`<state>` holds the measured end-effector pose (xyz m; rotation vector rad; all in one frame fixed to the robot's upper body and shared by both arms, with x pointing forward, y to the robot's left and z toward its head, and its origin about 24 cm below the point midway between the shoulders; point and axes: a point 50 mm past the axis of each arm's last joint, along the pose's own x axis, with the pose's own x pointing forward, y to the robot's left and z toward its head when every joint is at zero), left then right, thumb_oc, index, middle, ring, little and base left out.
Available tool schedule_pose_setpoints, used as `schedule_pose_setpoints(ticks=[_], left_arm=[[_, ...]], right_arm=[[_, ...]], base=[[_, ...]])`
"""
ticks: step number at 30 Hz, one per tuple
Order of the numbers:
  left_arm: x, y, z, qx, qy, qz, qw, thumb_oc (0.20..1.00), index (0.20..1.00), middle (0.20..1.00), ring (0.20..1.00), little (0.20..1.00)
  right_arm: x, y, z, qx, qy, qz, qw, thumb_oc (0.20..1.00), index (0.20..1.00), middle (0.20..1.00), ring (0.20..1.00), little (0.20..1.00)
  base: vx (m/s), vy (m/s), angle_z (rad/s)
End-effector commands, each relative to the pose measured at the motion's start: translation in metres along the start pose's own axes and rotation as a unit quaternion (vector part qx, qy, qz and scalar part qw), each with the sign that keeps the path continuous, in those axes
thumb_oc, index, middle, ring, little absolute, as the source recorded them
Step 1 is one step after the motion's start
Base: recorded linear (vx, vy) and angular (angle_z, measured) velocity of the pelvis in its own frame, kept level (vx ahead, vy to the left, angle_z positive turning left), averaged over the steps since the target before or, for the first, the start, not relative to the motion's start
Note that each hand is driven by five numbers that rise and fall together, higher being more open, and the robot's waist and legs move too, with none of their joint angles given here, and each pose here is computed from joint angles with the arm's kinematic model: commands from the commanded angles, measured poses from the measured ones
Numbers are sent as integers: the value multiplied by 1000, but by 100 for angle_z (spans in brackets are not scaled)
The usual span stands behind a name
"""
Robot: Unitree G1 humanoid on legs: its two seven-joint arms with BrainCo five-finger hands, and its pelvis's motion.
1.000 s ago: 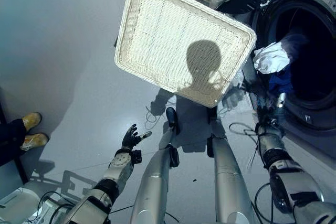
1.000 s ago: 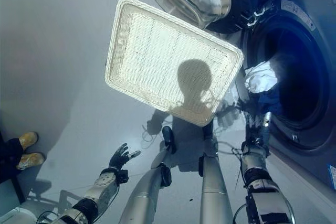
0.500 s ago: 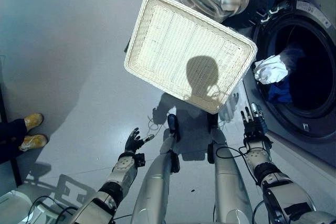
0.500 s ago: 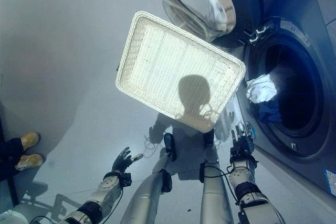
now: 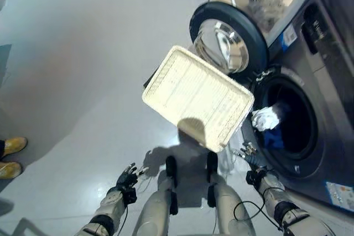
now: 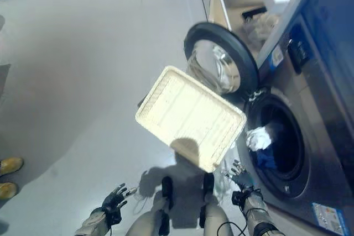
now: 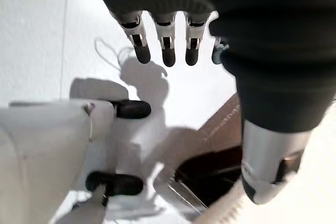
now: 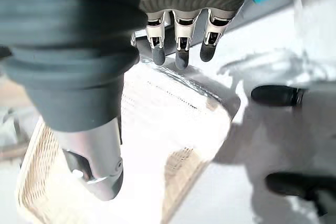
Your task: Put the clothes into the washing machine.
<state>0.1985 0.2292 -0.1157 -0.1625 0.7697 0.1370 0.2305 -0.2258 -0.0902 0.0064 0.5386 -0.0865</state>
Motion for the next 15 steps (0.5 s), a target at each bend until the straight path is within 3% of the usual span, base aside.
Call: schedule_pose_setpoints(ticks=[1,9,15], left_arm=[[-1,5,-2,1,3,-15,1000,1000,1000,1000,1000,1000],[-14,8,-43,8,72,-48,996,1000,1000,1000,1000,1000],[-19,3,-62,33,117,-51,991,1000,1000,1000,1000,1000]], right_arm=[[-5,-12,-7,-43,20,10,999,1000,1000,1000,1000,1000],[-38,-8,-78,-77,196,43,977,1000,1000,1000,1000,1000],[-49,-2,-98,-106,264,66,956,1000,1000,1000,1000,1000]], base=[[157,-54,10],[177,-60,6],[71,-32,8]])
